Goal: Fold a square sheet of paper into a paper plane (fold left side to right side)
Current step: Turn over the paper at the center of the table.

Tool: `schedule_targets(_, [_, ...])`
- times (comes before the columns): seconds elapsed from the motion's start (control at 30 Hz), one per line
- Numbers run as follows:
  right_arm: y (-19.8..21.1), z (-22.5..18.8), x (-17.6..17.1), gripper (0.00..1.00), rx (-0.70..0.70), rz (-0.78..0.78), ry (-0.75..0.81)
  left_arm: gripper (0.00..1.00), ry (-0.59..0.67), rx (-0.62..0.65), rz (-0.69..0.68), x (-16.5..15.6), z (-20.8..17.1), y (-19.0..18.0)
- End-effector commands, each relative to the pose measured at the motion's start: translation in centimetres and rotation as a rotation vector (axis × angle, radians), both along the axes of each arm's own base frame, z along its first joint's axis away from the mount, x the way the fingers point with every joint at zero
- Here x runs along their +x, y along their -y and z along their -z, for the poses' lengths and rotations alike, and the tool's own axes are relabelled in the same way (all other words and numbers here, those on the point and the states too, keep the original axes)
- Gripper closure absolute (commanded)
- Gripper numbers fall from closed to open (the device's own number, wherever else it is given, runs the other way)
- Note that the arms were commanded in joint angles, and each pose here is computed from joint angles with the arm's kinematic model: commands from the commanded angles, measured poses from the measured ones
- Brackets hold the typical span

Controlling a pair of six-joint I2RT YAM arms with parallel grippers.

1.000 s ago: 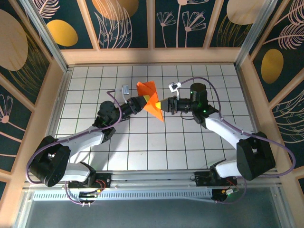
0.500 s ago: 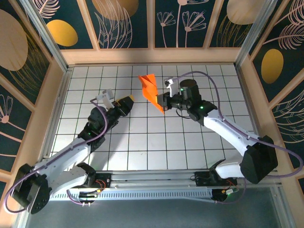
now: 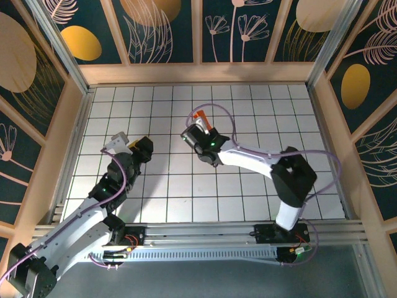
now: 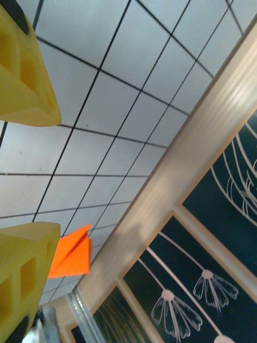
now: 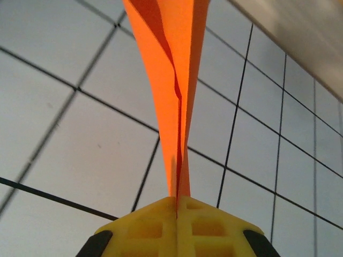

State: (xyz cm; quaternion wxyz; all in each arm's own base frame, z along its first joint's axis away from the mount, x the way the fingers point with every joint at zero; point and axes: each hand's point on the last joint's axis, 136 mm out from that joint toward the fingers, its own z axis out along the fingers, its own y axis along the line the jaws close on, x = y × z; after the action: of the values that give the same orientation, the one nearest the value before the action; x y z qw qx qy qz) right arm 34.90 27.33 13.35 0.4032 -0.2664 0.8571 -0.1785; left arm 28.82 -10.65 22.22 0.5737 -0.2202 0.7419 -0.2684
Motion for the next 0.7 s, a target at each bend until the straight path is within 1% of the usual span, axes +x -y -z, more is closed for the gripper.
schedule_targets(0.0, [1.3,0.2,0.9,1.00,-0.144,0.062,0.044,0.50,-0.020,0.020,-0.069,-0.4,0.6,-1.5])
schedule_targets(0.07, [0.5,2.0,0.8,0.98,-0.168,0.046,0.012,0.50,-0.022,0.024,-0.081,-0.5,0.7,-1.8])
schedule_targets(0.2, [-0.6,5.3,0.0,0.85,-0.196,0.024,-0.064,0.50,-0.021,0.019,-0.099,-0.6,0.8,-2.2])
schedule_targets(0.27, [-1.1,6.5,-0.6,0.77,-0.161,0.011,-0.115,0.50,-0.025,0.019,-0.098,-0.6,1.0,-2.1])
schedule_targets(0.37, [-2.2,6.7,-1.3,0.63,-0.055,-0.011,-0.162,0.50,-0.032,0.022,-0.077,-0.3,1.0,-1.6])
schedule_targets(0.4, [-2.6,6.4,-1.5,0.57,-0.002,-0.020,-0.173,0.49,-0.038,0.026,-0.068,-0.2,1.2,-1.4])
schedule_targets(0.5, [-3.8,5.2,-1.9,0.45,0.166,-0.054,-0.219,0.48,-0.055,0.026,-0.030,0.2,1.5,-0.3])
schedule_targets(0.57, [-4.0,4.1,-1.9,0.40,0.271,-0.068,-0.249,0.47,-0.064,0.021,0.001,0.5,1.7,0.5])
schedule_targets(0.67, [-3.4,2.2,-1.6,0.35,0.414,-0.065,-0.254,0.42,-0.087,0.003,0.046,1.2,2.2,1.9])
